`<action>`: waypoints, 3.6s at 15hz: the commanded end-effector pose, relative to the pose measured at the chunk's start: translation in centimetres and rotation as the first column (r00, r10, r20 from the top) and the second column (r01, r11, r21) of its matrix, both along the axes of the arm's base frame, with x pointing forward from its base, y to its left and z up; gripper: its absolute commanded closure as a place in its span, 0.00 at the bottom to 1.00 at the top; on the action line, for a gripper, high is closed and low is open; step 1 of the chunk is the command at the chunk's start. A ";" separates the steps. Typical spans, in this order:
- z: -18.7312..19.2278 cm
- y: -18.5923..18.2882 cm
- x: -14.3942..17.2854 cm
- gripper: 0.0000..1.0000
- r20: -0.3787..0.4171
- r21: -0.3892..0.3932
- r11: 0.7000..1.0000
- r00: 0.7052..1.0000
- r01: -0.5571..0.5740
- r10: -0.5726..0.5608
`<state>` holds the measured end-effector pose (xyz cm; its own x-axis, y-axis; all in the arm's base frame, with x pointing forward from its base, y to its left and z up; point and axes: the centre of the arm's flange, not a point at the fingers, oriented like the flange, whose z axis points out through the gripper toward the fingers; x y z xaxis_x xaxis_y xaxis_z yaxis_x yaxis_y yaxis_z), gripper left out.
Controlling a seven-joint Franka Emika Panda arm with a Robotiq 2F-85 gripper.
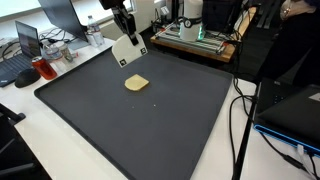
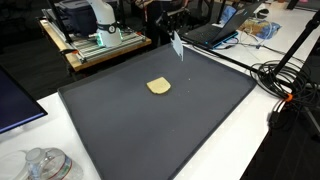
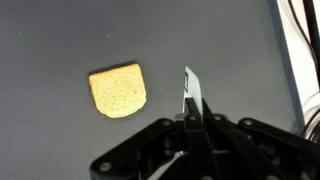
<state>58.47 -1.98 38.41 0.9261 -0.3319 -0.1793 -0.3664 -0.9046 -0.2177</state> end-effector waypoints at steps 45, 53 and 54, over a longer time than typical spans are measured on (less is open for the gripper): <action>-1.2 -0.8 1.9 0.99 0.087 -0.175 0.984 0.996 0.034 -0.019; -5.0 -2.4 2.5 0.99 0.170 -0.341 0.938 0.985 0.055 0.004; -5.3 -2.8 2.4 0.99 0.181 -0.351 0.934 0.984 0.068 -0.004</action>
<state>61.56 -4.24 34.09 0.9325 -0.3544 0.0697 -0.3563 -0.9342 0.0165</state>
